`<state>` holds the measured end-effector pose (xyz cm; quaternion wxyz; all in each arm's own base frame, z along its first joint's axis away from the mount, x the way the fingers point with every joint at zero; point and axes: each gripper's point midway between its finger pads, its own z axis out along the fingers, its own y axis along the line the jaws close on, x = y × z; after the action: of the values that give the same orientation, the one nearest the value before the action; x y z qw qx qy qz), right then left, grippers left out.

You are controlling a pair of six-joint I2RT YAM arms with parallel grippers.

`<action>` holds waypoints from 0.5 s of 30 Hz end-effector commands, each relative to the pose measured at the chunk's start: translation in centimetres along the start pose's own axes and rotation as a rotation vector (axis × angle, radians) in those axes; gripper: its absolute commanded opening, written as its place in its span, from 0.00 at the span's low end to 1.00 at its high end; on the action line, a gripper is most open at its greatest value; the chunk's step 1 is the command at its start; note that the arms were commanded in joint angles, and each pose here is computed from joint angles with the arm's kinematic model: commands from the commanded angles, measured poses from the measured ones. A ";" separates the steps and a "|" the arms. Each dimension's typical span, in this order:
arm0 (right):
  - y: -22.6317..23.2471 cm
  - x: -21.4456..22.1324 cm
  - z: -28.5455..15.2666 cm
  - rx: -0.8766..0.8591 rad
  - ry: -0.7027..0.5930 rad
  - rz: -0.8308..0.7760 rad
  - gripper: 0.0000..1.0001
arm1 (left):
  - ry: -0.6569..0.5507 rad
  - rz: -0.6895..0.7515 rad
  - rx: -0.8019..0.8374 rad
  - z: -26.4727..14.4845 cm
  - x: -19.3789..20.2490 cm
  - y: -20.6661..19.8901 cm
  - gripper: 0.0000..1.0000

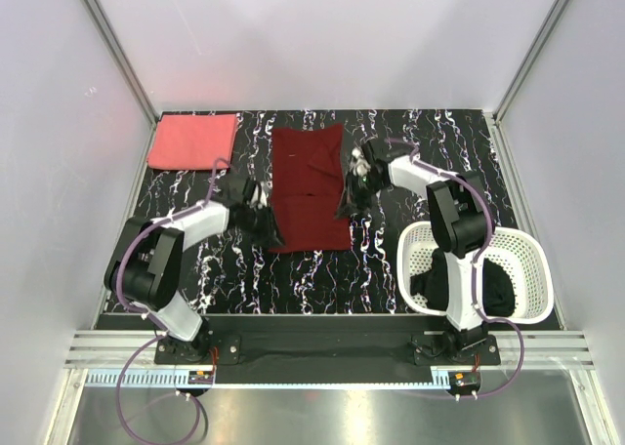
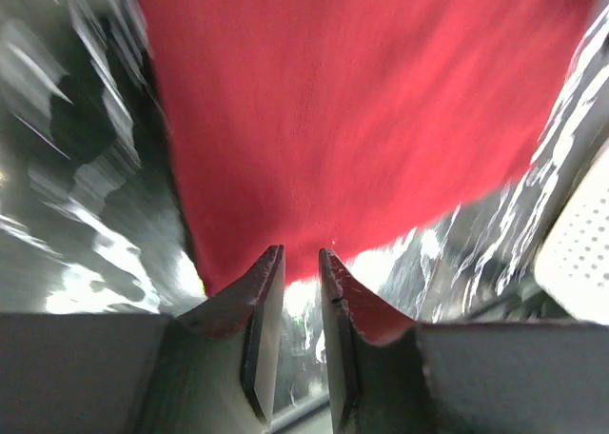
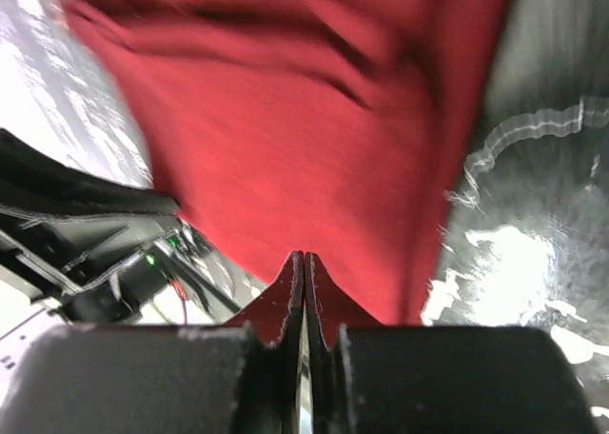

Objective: Fold and stack the t-shirts
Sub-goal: Fold the tshirt

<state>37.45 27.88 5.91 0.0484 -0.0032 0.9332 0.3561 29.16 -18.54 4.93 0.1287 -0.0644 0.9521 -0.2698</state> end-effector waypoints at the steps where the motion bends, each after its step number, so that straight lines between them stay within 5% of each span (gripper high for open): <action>1: -0.2 4.5 0.2 -0.039 0.080 0.045 0.04 | 0.021 -0.043 0.157 0.1 2.8 -2.2 0.25; 9: -5.8 9.0 1.7 0.067 0.121 0.070 0.00 | 0.084 -0.184 -0.143 1.0 5.7 5.7 0.24; 15: -5.7 8.4 0.0 0.135 0.077 0.027 0.03 | 0.101 -0.168 -0.141 0.0 7.7 5.4 0.25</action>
<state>28.66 25.44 1.20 -0.0357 0.0202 0.9376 0.3452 23.45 -17.21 1.60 0.0537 -0.1389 0.9514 -0.2697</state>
